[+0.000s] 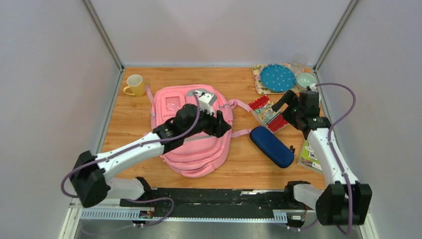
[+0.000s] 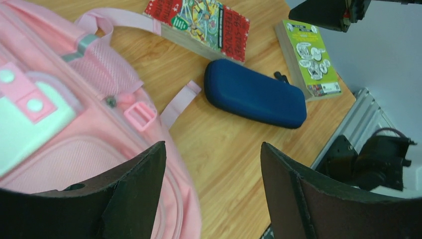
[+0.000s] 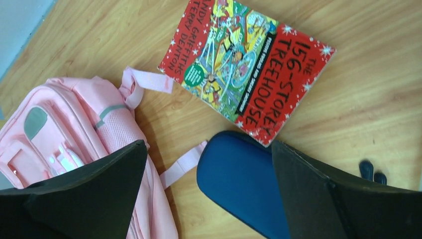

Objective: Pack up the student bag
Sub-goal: Pick up the book from the center of the board.

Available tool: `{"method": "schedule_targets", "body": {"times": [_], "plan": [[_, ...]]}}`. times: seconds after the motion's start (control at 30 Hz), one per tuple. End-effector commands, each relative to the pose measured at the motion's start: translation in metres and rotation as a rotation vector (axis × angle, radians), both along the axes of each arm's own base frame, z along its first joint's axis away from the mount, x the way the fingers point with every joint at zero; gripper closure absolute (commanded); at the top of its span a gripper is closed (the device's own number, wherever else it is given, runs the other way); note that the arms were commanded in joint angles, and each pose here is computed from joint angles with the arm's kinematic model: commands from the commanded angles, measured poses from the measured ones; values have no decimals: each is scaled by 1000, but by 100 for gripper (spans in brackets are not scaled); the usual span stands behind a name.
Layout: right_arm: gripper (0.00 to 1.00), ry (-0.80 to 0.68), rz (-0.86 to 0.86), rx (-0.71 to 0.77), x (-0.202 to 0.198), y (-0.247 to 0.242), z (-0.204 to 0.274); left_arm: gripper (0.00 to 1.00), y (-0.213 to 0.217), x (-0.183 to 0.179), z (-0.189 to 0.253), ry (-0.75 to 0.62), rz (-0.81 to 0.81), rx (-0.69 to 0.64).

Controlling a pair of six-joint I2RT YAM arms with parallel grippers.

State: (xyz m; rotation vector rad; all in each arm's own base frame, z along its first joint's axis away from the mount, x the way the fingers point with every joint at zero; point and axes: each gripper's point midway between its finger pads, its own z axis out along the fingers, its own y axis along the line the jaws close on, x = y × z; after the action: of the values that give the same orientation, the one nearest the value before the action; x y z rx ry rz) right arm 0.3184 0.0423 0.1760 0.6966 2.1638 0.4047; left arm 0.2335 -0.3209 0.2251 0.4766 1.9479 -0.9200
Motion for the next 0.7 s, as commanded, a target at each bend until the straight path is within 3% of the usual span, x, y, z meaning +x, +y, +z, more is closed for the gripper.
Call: {"method": "schedule_targets", "body": {"times": [0.0,0.17,0.3,0.67], "plan": [[1,-28,45,21,50,-6,18,23,-48,35,17,-33,-7,-115],[1,58,-23,-49,83,-32,-8,23,-93,64,1,13,-21,-148],[1,89,-38,-40,107,-48,-22,23,-129,82,-43,97,-57,-117],[1,212,64,-33,139,-66,-82,23,-190,114,-95,214,-96,-120]]}}
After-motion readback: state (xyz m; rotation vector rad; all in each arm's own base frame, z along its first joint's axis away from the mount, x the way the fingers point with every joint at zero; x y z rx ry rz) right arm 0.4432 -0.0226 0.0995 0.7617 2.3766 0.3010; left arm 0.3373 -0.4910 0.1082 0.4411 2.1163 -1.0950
